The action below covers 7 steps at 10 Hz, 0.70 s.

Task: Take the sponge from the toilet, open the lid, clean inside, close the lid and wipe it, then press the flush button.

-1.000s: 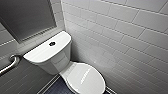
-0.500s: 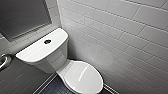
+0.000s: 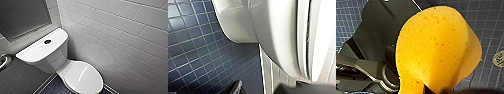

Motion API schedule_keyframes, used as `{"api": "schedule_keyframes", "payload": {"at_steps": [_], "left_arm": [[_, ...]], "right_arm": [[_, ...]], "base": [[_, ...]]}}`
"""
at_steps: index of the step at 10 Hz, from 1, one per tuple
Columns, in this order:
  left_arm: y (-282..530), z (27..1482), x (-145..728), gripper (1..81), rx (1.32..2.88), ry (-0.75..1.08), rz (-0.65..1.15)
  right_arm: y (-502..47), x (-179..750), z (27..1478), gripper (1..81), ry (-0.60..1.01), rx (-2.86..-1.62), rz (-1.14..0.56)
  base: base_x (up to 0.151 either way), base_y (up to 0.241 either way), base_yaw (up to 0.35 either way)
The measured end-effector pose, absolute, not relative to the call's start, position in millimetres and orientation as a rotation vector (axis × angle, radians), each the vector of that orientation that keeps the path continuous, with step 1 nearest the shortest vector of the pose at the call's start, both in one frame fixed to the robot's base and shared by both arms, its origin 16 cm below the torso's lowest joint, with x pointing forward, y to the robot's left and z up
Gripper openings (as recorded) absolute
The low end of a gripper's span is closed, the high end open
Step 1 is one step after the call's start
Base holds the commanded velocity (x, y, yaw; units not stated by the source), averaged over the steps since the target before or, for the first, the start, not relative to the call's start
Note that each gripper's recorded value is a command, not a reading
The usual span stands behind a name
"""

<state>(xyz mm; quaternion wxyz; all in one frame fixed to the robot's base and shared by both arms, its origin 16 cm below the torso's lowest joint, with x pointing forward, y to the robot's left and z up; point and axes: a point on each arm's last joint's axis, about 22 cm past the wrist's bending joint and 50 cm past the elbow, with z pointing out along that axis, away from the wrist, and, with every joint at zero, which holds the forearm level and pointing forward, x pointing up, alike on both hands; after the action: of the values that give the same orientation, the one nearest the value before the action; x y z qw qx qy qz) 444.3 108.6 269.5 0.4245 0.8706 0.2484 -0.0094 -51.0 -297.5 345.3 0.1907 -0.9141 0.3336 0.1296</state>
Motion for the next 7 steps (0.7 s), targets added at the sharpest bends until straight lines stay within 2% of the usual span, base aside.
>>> {"api": "schedule_keyframes", "payload": {"at_steps": [2,7], "left_arm": [[70.6,279.9,451.9,81.1,2.126,0.598,-0.032],[36.7,301.3,465.1,81.1,2.063,0.565,-0.035]], "right_arm": [[-291.2,-51.9,342.0,1.0,0.938,-2.563,0.365],[-295.1,-58.5,331.6,1.0,0.934,-2.591,0.367]], "base": [[0.0,0.0,0.0],[0.0,0.0,0.0]]}}
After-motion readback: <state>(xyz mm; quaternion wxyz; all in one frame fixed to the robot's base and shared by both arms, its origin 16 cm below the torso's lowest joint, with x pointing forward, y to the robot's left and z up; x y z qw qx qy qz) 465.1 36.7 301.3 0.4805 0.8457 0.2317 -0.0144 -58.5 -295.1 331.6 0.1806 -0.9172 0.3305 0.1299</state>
